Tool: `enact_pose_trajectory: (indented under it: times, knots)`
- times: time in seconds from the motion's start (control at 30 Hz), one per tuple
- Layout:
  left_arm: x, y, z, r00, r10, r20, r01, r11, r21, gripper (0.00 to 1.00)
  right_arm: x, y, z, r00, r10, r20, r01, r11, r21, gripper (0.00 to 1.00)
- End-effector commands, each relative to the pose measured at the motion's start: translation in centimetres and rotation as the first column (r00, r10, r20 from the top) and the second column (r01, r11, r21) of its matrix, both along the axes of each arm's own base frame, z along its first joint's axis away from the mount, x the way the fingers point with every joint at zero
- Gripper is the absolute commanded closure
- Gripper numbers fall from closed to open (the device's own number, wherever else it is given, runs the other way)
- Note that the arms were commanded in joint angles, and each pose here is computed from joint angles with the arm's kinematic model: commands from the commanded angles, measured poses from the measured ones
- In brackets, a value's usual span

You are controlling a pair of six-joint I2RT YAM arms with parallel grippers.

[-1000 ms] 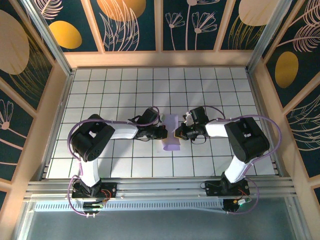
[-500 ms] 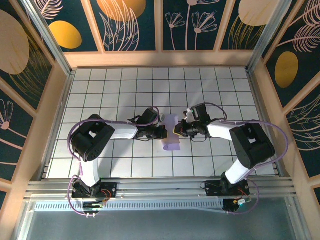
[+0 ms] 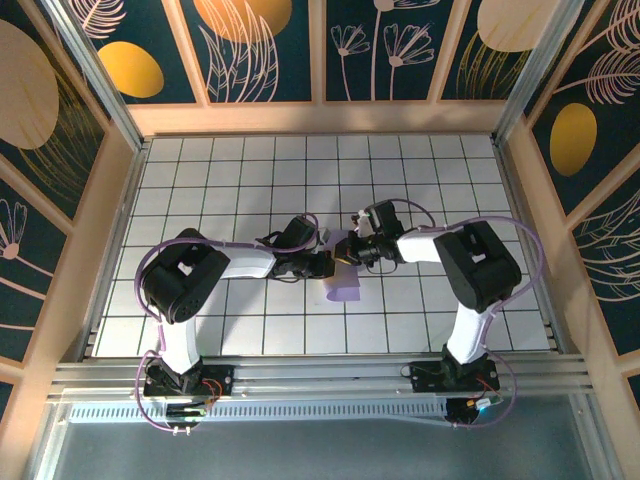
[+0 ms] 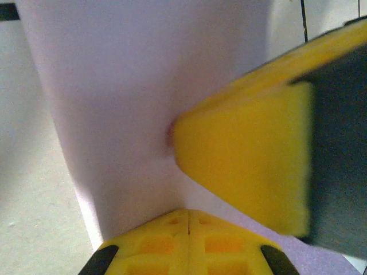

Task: Fold a paper plane with a square sheet of paper (fold left side to right side)
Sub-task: Hold the square sheet of paper at the center of the table, then first fold the square sheet of paper in half at the center of the table.

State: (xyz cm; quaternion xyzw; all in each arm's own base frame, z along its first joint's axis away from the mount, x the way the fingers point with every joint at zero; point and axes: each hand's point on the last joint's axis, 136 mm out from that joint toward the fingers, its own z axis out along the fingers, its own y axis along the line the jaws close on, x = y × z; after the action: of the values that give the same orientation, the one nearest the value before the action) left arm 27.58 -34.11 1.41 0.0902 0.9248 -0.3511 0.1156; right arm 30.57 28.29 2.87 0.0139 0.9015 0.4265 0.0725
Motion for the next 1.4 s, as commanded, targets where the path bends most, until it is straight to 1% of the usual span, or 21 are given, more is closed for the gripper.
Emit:
enact_pose_trajectory:
  times: [0.0, 0.23, 0.4, 0.63, 0.8, 0.93, 1.07, 1.2, 1.23, 1.27, 1.37]
  knots:
    - [-1.5, 1.4, -2.8, 0.998, -0.008, -0.058, 0.012, 0.997, 0.071, 0.97, 0.7, 0.4, -0.6, 1.000, 0.005, 0.013, -0.005, 1.000, -0.027, 1.00]
    - [-2.1, 1.6, -3.0, 0.998, -0.011, -0.068, 0.016, 0.997, 0.073, 0.97, -0.1, -1.5, -3.6, 0.999, -0.016, -0.032, 0.011, 0.987, -0.158, 1.00]
    - [-3.2, 1.8, -3.0, 0.996, -0.022, -0.086, 0.028, 0.997, 0.073, 0.97, -0.8, -2.8, -5.1, 0.998, -0.035, -0.061, 0.021, 0.975, -0.220, 1.00]
    - [-6.1, 2.7, -3.1, 0.990, -0.041, -0.132, 0.052, 0.996, 0.079, 0.96, -0.8, -4.2, -5.8, 0.995, -0.065, -0.072, 0.046, 0.968, -0.245, 1.00]
    - [-8.5, 4.1, -3.3, 0.985, -0.041, -0.168, 0.056, 0.995, 0.085, 0.96, -0.6, -4.3, -5.6, 0.995, -0.065, -0.070, 0.046, 0.969, -0.243, 1.00]
    - [-9.4, 4.8, -3.2, 0.982, -0.036, -0.185, 0.051, 0.995, 0.080, 0.96, -0.6, -4.2, -5.6, 0.996, -0.059, -0.069, 0.040, 0.969, -0.245, 1.00]
    - [-9.1, 4.4, -2.5, 0.984, -0.019, -0.176, 0.029, 0.998, 0.053, 0.94, -0.7, -4.2, -5.6, 0.996, -0.055, -0.072, 0.037, 0.970, -0.239, 1.00]
    - [-7.2, 4.1, -1.7, 0.991, 0.016, -0.135, -0.002, 0.995, 0.100, 0.94, -0.8, -4.0, -5.4, 0.996, -0.053, -0.071, 0.036, 0.973, -0.229, 1.00]
    - [-6.5, 4.0, -1.3, 0.992, 0.025, -0.123, -0.013, 0.995, 0.096, 0.94, -0.8, -4.0, -5.3, 0.996, -0.052, -0.070, 0.035, 0.973, -0.228, 1.00]
    - [-5.8, 3.6, 0.1, 0.995, 0.026, -0.093, -0.020, 0.997, 0.069, 0.93, -0.8, -4.0, -5.3, 0.996, -0.051, -0.070, 0.034, 0.973, -0.228, 1.00]
    - [-4.2, 3.2, 1.8, 0.998, 0.042, -0.049, -0.040, 0.998, 0.043, 0.90, -0.6, -4.1, -5.1, 0.997, -0.054, -0.063, 0.038, 0.972, -0.232, 1.00]
